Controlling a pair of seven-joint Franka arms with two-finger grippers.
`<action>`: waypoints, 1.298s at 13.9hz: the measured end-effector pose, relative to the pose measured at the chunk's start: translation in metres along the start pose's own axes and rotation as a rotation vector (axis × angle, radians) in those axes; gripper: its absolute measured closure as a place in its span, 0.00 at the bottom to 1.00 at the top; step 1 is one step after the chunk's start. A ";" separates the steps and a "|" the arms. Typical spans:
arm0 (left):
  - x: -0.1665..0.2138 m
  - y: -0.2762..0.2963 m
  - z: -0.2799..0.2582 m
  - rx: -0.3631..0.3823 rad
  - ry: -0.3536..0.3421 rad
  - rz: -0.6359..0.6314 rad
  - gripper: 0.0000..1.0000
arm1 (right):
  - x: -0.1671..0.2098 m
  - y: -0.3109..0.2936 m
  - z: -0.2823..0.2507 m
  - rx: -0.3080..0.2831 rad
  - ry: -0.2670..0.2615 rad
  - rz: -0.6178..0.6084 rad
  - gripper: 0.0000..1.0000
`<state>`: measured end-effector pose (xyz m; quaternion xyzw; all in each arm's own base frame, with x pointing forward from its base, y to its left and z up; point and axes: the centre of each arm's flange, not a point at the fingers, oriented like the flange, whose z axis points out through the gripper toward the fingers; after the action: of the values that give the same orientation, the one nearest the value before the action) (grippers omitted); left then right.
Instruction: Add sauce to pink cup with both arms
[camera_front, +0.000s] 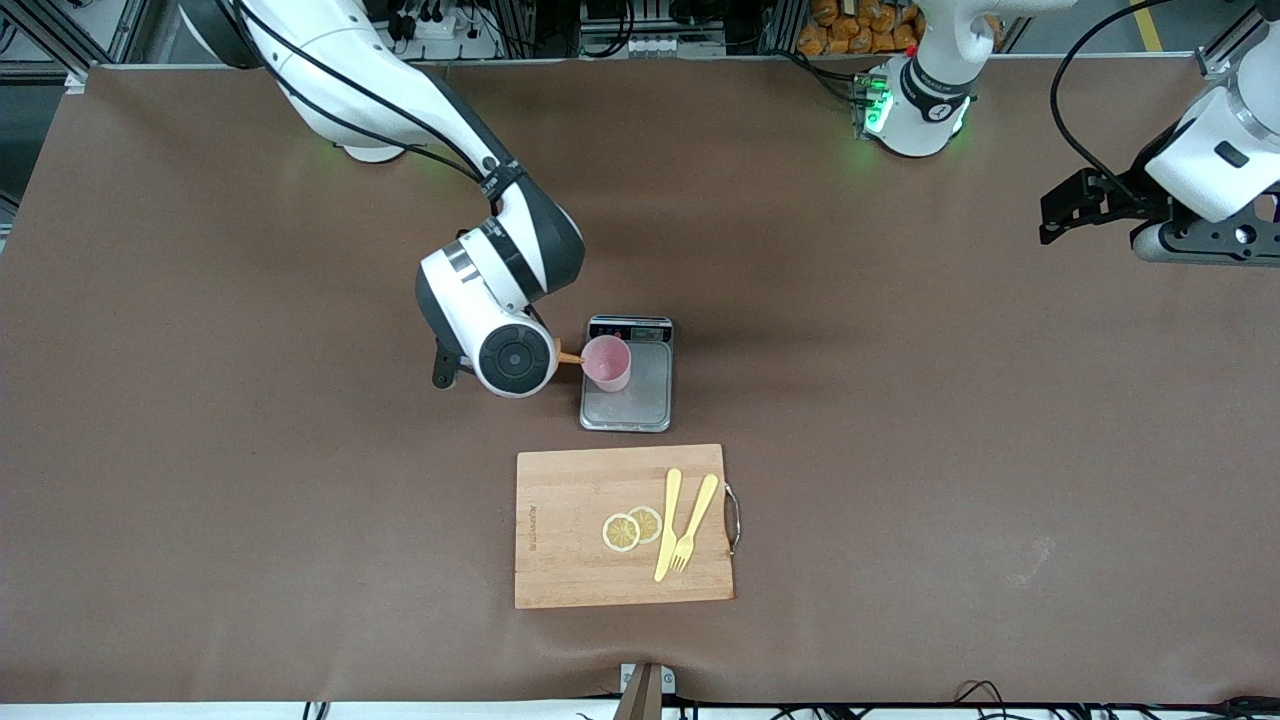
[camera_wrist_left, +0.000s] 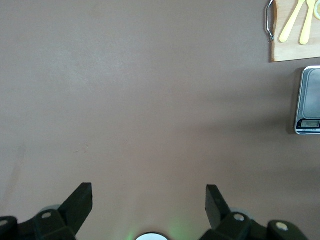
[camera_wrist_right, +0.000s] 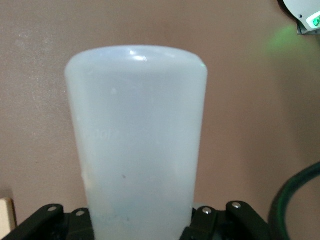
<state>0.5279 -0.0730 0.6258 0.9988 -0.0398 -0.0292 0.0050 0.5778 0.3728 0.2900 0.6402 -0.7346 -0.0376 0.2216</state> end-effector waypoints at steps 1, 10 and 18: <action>0.000 0.000 0.000 0.000 0.000 0.000 0.00 | -0.006 0.002 0.004 0.003 0.013 -0.006 0.79; -0.001 0.001 0.000 0.000 -0.005 0.002 0.00 | -0.010 0.002 0.002 0.012 0.019 0.006 0.79; -0.003 0.001 0.001 0.001 -0.021 0.002 0.00 | -0.007 -0.001 0.002 0.012 0.018 0.012 0.79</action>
<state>0.5253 -0.0734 0.6247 0.9984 -0.0409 -0.0398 0.0039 0.5784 0.3789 0.2861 0.6372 -0.7367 -0.0262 0.2247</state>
